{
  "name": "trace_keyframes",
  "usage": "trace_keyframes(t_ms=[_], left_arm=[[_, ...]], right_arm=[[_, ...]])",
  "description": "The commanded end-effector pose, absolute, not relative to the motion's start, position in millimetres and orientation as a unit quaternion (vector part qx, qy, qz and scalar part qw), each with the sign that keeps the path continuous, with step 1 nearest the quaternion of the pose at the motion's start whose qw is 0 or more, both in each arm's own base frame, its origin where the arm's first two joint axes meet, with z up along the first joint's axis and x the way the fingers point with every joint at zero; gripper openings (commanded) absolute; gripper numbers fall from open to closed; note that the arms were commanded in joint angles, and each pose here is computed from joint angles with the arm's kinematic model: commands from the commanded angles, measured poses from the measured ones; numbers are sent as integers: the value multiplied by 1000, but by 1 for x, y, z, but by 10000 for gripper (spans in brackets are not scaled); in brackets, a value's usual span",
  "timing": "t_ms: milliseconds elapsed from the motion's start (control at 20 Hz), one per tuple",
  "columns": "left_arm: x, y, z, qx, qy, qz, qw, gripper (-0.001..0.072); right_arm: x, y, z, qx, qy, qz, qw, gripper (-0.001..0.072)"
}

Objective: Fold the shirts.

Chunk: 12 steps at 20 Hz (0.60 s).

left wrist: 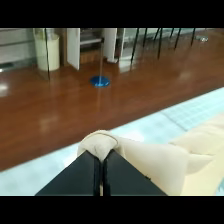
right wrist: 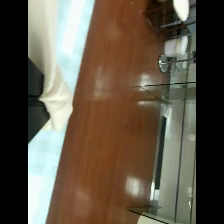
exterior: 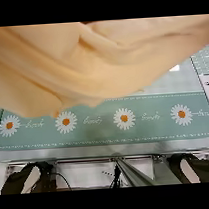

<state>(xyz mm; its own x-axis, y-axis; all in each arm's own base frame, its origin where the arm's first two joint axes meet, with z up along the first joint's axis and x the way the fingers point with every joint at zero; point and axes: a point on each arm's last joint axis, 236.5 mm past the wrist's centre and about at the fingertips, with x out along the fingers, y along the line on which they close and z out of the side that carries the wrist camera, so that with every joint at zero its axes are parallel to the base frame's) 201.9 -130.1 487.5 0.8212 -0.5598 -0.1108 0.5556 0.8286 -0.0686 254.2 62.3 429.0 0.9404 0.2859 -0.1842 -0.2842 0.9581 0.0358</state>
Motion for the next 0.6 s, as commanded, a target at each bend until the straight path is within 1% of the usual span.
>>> trace_keyframes(t_ms=[0,150,200,300,350,450,550], left_arm=[[182,-117,460,-4,131,-247,960,23],[178,-97,431,14,190,-202,961,22],[179,-89,420,18,213,-186,959,23],[188,-72,401,16,259,-161,952,23],[196,-67,396,9,272,-156,949,23],[221,-60,386,-6,294,-158,942,23],[256,-51,366,-27,335,-166,927,24]], right_arm=[[224,52,417,-15,155,116,981,21],[203,50,391,-20,223,111,968,21],[196,50,374,-20,262,116,958,21],[185,49,334,-19,364,128,922,21],[192,51,326,4,386,129,914,21],[213,53,309,14,420,146,896,21],[243,49,280,31,471,150,869,21]])
